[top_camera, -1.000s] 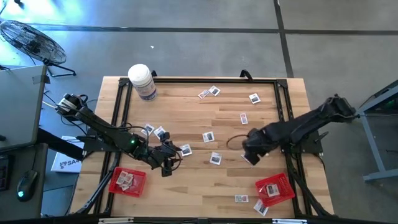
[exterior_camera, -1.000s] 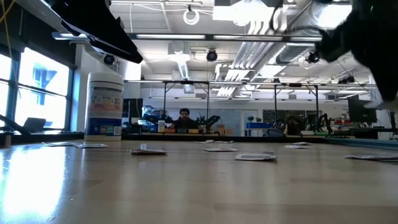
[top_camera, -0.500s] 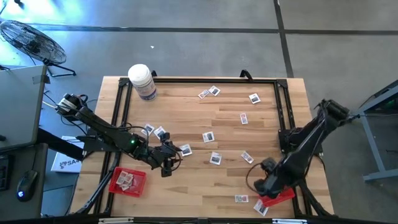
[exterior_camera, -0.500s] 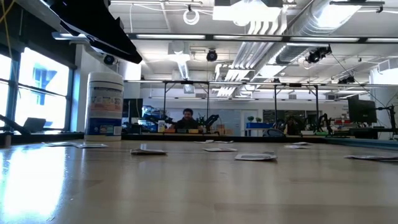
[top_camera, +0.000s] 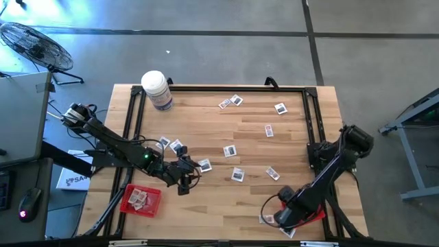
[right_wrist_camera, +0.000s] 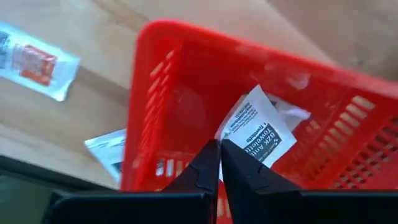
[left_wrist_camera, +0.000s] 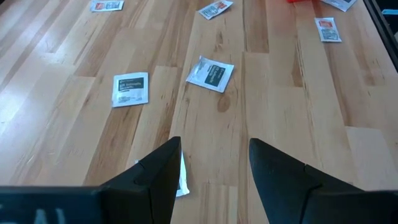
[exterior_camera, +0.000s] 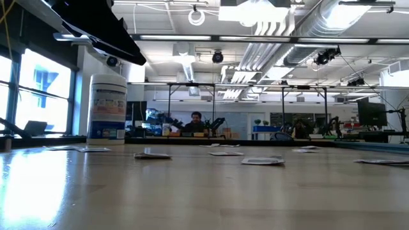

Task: Pick & Place First Aid Supplies
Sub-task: Put the towelette pack into the right red bin

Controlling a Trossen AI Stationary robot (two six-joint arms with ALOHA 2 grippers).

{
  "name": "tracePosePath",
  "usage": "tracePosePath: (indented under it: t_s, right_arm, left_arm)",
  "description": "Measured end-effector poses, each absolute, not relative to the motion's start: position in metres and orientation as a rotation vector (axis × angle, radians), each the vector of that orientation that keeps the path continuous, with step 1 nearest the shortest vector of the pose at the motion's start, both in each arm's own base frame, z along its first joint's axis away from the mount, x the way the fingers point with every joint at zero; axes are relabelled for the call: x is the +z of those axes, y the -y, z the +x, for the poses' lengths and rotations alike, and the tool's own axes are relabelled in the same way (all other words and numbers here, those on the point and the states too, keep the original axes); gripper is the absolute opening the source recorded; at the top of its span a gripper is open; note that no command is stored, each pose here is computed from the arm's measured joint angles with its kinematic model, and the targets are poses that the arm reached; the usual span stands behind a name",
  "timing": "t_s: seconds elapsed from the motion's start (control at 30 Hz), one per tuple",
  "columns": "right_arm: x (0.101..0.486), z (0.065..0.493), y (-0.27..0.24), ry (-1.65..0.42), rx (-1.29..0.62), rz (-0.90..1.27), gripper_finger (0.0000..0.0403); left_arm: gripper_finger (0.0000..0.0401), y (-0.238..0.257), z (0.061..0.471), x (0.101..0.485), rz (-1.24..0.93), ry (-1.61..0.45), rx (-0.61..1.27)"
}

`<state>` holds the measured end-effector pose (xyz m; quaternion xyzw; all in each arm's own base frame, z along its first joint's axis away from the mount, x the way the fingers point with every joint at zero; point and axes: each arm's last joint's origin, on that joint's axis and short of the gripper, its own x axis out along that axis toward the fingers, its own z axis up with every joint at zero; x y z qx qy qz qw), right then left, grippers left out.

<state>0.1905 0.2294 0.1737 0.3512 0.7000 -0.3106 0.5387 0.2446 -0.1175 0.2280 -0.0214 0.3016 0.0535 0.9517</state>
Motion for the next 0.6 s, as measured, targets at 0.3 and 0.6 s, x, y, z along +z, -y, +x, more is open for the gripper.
tracePosePath:
  t_s: [0.3, 0.6]
  right_arm:
    - [0.176, 0.187, -0.220, -1.647, -0.747, 0.701, 0.0055]
    - [0.188, 0.183, -0.216, -1.713, -0.711, 0.705, 0.0110]
  left_arm:
    - [0.0186, 0.118, 0.245, 0.228, -0.043, -0.613, 0.109]
    - [0.0186, 0.118, 0.245, 0.228, -0.043, -0.613, 0.109]
